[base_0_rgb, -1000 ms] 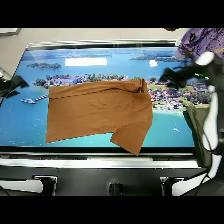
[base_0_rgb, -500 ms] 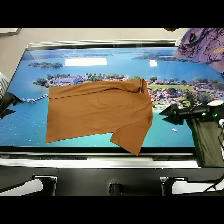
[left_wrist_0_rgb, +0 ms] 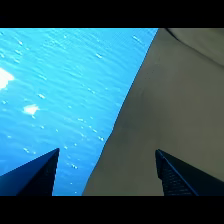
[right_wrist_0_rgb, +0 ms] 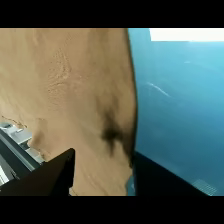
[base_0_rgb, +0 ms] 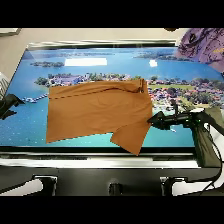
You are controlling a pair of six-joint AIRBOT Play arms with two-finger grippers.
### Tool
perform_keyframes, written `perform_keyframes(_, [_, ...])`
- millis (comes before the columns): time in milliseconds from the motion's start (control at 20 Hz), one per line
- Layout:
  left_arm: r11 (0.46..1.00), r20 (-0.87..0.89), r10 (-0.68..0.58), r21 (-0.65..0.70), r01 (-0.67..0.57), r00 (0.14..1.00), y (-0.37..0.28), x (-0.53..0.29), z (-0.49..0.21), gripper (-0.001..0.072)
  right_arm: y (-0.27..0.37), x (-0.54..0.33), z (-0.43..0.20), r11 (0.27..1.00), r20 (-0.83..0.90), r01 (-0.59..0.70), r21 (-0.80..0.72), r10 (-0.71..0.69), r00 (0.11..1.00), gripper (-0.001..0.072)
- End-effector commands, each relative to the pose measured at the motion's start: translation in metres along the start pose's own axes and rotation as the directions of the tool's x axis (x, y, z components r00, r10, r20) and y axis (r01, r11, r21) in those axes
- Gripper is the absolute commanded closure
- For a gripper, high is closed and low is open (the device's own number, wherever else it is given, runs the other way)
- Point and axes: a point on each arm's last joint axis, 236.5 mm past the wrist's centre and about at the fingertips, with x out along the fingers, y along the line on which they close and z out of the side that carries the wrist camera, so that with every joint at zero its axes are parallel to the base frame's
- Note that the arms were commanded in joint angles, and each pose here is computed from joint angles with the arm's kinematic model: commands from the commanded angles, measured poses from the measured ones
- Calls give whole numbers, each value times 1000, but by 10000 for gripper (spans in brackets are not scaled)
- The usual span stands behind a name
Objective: Fold the clothes and pants, and hang the long-sleeved shirts on hangers.
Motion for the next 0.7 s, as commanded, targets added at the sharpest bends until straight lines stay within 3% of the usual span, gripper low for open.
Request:
perform_keyframes(0, [1000,-25,1,-2,-1,1000,0,0,-6,5,-10,17,5,998,16,57,-34,-57,998,314])
perform_keyframes(50, [1000,-37,1,-2,-1,999,0,0,-9,5,-9,19,7,997,21,64,-39,-63,998,350])
perform_keyframes(100, [1000,-47,2,-4,-2,999,1,0,-11,6,-10,19,8,997,27,67,-38,-66,997,441])
perform_keyframes(150, [1000,-60,3,-2,-3,998,3,-1,-15,6,-11,18,9,997,31,69,-34,-68,997,588])
perform_keyframes(200, [1000,-70,6,-1,-6,998,8,-1,-18,6,-11,18,9,997,32,67,-32,-66,997,676])
perform_keyframes(350, [996,-98,19,-87,-28,995,45,4,-48,6,-5,13,10,997,42,69,-38,-67,997,684])
perform_keyframes(500, [979,-149,-139,-172,113,979,47,19,-103,6,5,4,13,996,69,69,-50,-66,995,684])
perform_keyframes(650, [958,-227,-217,-237,162,950,51,47,-154,6,13,0,10,997,66,59,-53,-55,996,684])
